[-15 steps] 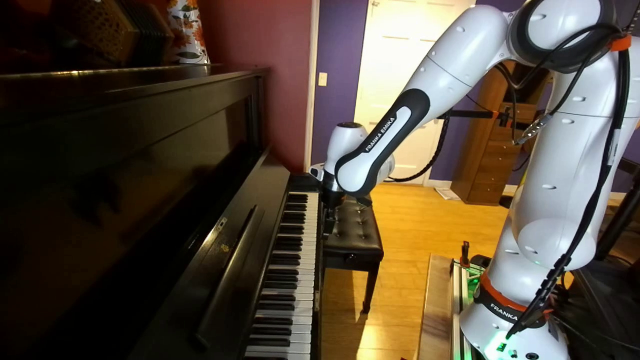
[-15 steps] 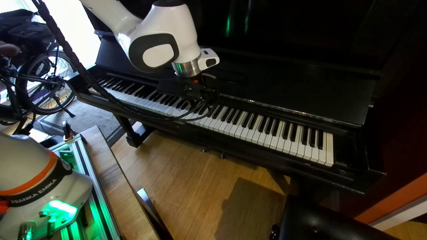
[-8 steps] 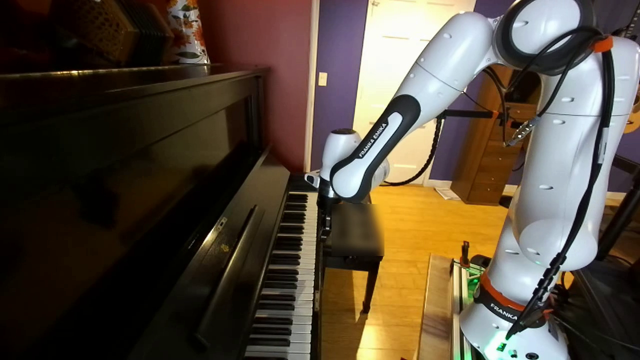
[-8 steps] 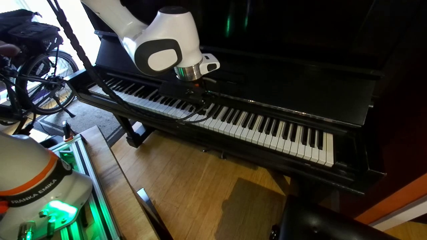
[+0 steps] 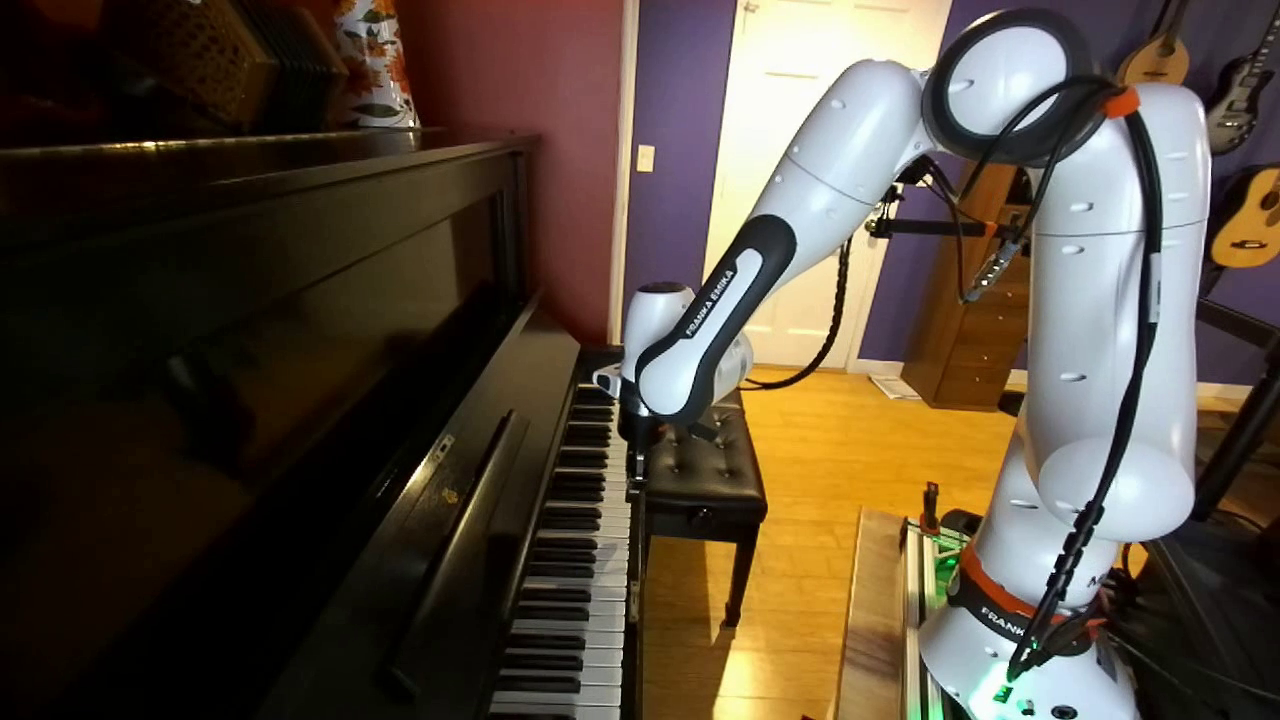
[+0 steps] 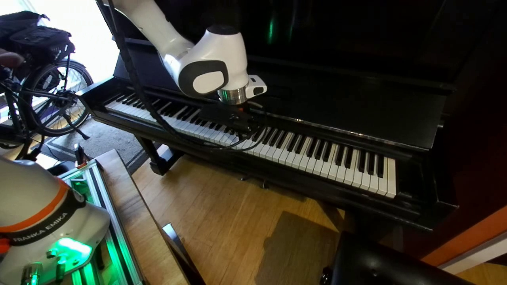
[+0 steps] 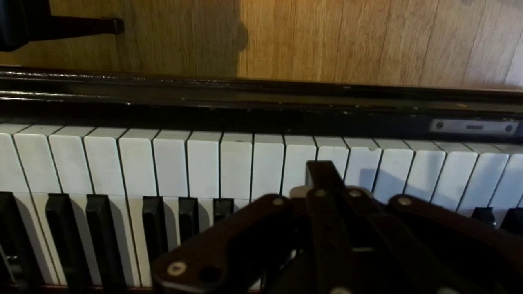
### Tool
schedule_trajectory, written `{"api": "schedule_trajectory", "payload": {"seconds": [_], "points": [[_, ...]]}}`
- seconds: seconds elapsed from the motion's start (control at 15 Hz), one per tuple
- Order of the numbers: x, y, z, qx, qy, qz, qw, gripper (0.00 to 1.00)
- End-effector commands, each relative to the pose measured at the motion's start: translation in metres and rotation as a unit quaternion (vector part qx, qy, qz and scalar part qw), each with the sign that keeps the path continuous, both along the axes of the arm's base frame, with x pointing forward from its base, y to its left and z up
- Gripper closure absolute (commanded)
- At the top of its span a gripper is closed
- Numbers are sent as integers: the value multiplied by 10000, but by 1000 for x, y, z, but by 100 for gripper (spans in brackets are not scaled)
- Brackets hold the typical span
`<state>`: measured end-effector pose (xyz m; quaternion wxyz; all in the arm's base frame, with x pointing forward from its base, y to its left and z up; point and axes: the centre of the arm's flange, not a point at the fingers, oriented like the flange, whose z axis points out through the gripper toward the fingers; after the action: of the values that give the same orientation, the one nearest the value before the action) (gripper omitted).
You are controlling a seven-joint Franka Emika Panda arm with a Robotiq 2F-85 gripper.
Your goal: Press the second c key and f key from the right on the piano simultaneously, press the third d key from the right on the piano
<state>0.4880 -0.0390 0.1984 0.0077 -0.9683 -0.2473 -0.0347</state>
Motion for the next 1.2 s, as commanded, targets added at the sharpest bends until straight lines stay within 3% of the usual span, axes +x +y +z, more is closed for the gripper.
{"api": "schedule_trajectory", "payload": {"seconds": [0.0,0.67,1.13], "points": [[17,-2,-22,53,188,-26,9998,100],[36,-2,-71,5,548,-136,9984,100],[43,-2,-72,-47,720,-201,9972,100]]}}
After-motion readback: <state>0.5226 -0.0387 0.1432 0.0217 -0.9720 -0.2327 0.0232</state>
